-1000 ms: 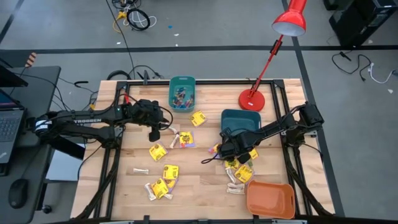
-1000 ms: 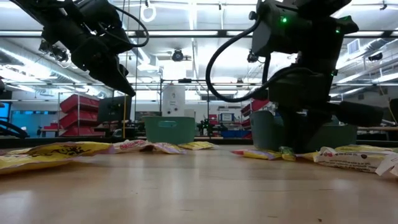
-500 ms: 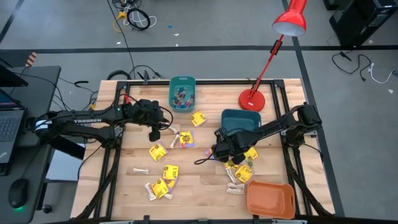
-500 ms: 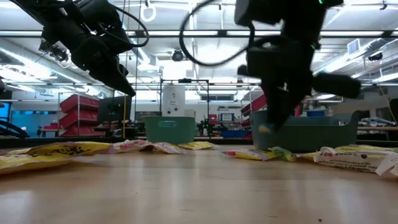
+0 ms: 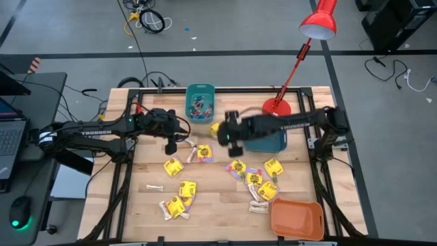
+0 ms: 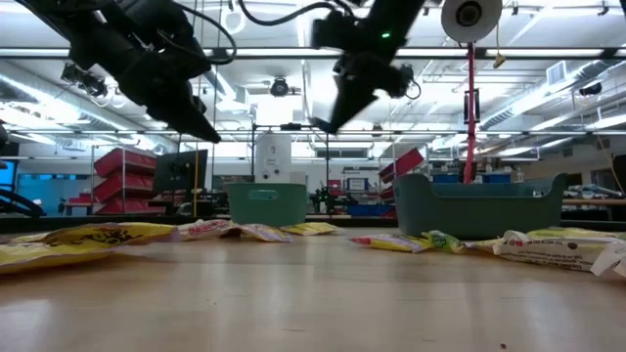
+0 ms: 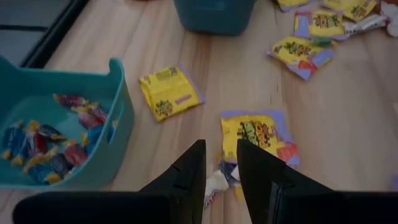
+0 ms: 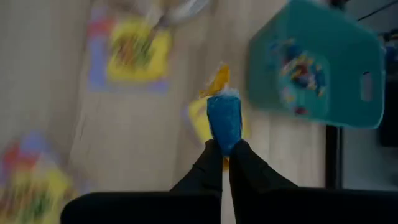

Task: Sort candy
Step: Put the blue candy into the green bin

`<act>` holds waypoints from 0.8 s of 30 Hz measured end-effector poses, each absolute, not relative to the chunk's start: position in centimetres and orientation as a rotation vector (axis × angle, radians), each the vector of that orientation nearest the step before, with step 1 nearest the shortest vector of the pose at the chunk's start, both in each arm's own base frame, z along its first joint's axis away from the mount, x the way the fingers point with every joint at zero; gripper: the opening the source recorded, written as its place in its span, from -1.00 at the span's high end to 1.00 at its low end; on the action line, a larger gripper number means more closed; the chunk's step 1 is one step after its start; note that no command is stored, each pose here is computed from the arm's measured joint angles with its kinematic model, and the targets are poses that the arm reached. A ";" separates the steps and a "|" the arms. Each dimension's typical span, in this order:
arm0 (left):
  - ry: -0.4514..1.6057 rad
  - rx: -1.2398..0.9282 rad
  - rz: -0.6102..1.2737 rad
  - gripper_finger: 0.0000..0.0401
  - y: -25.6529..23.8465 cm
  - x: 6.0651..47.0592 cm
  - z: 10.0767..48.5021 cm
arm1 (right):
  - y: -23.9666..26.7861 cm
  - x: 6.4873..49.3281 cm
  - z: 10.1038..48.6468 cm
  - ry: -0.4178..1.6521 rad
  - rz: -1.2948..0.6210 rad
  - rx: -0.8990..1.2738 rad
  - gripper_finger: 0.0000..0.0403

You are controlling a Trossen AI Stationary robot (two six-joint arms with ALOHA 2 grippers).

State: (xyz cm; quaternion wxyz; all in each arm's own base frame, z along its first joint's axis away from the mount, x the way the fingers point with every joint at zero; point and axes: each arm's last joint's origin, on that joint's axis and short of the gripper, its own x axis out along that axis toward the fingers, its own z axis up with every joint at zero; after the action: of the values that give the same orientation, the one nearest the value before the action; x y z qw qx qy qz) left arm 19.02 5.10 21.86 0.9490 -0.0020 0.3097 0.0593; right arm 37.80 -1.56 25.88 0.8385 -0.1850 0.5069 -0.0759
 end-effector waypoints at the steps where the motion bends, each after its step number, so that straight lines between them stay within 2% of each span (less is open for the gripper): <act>1: 0.638 -0.006 0.120 0.53 5.1 19.0 21.8 | -2.5 38.1 26.1 1.031 -0.174 -0.346 0.96; 8: 0.637 0.015 0.123 0.53 5.0 18.4 22.2 | -9.7 39.4 28.0 0.686 -0.238 0.005 0.98; 14: 0.617 0.071 0.235 0.53 5.1 17.6 22.9 | -14.4 39.2 29.8 0.448 -0.354 0.123 1.00; 17: 0.605 0.090 0.293 0.53 5.2 17.3 23.3 | -16.3 39.2 29.1 0.440 -0.396 0.139 1.00; 24: 0.560 0.102 0.335 0.53 5.2 17.1 23.8 | -18.9 40.1 24.3 0.533 -0.449 0.199 1.00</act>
State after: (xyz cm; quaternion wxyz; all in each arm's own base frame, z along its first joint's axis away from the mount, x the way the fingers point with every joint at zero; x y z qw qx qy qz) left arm 17.12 5.23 23.83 0.9459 0.0499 0.2752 0.1646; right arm 40.13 -18.90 24.29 0.9351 0.0975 0.2606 -0.2197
